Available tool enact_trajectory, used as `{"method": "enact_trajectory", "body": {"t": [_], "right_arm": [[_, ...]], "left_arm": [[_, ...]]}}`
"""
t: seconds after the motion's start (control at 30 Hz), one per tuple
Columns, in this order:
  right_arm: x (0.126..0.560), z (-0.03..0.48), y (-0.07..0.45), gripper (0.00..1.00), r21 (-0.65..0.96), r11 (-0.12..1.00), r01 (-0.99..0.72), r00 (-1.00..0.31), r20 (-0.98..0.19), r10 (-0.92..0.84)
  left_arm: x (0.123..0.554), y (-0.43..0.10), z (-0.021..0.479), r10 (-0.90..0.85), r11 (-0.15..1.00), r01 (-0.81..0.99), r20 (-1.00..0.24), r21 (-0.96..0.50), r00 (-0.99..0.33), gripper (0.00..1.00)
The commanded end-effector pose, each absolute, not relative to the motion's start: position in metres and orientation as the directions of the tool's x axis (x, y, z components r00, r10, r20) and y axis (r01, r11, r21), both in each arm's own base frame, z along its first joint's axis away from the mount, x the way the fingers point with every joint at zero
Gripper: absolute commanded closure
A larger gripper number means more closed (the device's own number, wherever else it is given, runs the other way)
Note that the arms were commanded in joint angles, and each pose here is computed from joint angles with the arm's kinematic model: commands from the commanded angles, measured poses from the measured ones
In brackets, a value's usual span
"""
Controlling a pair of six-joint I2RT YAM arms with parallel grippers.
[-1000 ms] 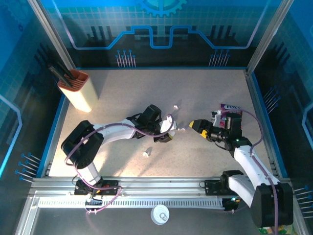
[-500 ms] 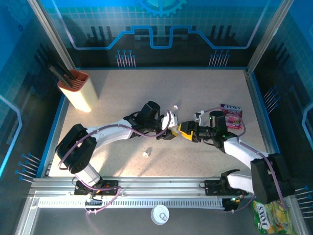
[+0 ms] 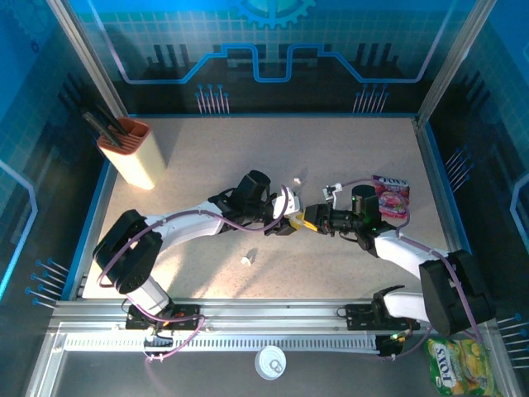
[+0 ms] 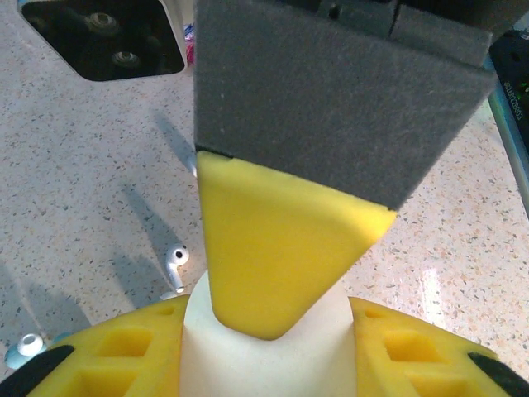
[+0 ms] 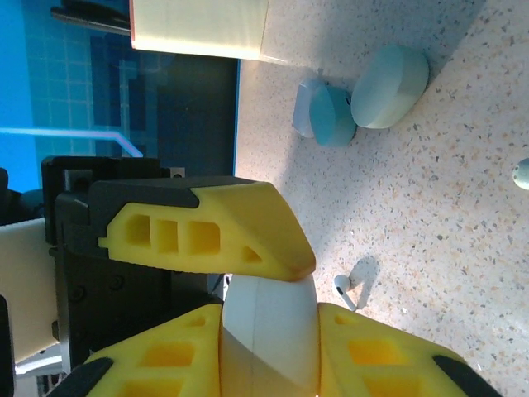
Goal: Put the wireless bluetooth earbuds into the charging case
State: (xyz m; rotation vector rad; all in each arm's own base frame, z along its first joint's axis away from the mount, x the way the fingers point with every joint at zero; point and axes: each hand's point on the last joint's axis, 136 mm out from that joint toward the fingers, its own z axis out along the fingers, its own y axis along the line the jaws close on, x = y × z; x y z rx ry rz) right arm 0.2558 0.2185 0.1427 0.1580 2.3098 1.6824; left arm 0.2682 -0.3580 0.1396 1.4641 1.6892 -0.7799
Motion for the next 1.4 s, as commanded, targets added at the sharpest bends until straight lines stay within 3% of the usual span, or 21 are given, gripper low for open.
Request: {"method": "enact_trajectory", "body": {"t": [0.0, 0.13, 0.2, 0.3, 0.4, 0.5, 0.67, 0.87, 1.37], "right_arm": [[0.257, 0.152, 0.217, 0.77, 0.948, 0.303, -0.097, -0.946, -0.182, 0.267], [0.259, 0.160, 0.211, 0.81, 0.949, 0.297, -0.103, -0.935, -0.194, 0.297], [0.261, 0.167, 0.208, 0.82, 0.953, 0.286, -0.102, -0.931, -0.193, 0.310], [0.262, 0.179, 0.203, 0.83, 0.959, 0.264, -0.106, -0.922, -0.194, 0.334], [0.262, 0.191, 0.198, 0.84, 0.966, 0.235, -0.106, -0.915, -0.187, 0.357], [0.261, 0.205, 0.196, 0.84, 0.977, 0.193, -0.088, -0.912, -0.157, 0.378], [0.261, 0.233, 0.194, 0.85, 0.991, 0.104, -0.082, -0.909, -0.117, 0.400], [0.263, 0.271, 0.194, 0.86, 0.992, -0.004, -0.122, -0.903, -0.109, 0.415], [0.254, 0.299, 0.199, 0.87, 0.983, -0.059, -0.175, -0.899, -0.135, 0.417]], "left_arm": [[0.271, -0.368, 0.176, 0.438, 0.157, 0.985, -0.899, 0.075, -0.001, 0.60], [0.272, -0.369, 0.181, 0.401, 0.175, 0.982, -0.916, 0.072, -0.004, 0.51], [0.274, -0.369, 0.184, 0.380, 0.190, 0.980, -0.925, 0.066, -0.011, 0.35], [0.279, -0.366, 0.196, 0.300, 0.236, 0.971, -0.954, 0.050, -0.024, 0.20], [0.285, -0.355, 0.221, 0.129, 0.251, 0.966, -0.987, -0.057, -0.091, 0.20], [0.285, -0.346, 0.237, 0.026, 0.252, 0.965, -0.996, -0.071, -0.081, 0.20], [0.280, -0.340, 0.250, -0.035, 0.249, 0.968, -0.999, -0.039, -0.031, 0.28], [0.272, -0.335, 0.265, -0.137, 0.240, 0.970, -0.989, 0.030, 0.064, 0.31], [0.275, -0.344, 0.284, -0.245, 0.196, 0.976, -0.959, 0.092, 0.139, 0.30]]}}
